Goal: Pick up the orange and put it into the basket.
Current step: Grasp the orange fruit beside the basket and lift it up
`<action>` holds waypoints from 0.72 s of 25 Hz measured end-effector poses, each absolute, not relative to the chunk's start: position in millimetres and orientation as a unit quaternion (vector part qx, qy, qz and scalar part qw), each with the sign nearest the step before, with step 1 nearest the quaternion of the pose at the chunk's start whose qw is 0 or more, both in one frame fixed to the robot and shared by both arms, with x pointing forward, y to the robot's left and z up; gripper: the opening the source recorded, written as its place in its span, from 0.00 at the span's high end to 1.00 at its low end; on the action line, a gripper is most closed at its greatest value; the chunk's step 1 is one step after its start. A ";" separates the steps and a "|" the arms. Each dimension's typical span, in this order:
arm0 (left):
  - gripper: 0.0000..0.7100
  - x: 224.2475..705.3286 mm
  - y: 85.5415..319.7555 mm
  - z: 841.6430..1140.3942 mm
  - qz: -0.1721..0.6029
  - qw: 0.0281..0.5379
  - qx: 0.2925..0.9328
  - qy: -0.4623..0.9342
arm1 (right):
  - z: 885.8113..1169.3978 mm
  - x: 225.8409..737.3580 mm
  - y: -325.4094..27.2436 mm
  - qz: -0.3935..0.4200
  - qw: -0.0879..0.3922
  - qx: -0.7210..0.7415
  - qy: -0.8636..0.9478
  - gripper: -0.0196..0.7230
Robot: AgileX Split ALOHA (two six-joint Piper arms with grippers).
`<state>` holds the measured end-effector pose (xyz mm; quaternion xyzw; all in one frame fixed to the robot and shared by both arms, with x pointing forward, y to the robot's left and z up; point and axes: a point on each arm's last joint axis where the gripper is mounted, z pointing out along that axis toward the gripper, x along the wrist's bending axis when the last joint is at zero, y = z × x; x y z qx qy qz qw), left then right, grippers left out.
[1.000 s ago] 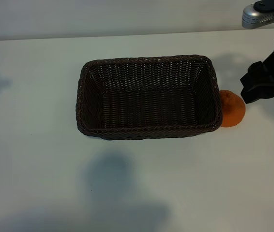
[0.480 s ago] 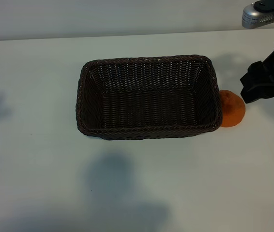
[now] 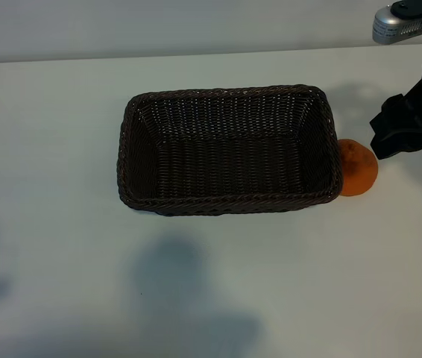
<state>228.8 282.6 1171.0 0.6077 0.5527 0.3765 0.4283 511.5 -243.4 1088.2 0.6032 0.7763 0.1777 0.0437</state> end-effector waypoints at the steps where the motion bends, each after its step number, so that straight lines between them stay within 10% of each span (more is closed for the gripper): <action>1: 0.18 225.5 282.2 1164.2 0.374 0.427 0.608 0.554 | 1088.2 511.5 -243.4 0.178 0.044 0.603 0.776 0.17; 18: 0.19 219.2 294.2 1076.6 0.356 0.344 0.612 0.617 | 1088.2 511.5 -243.4 0.178 0.044 0.602 0.777 0.17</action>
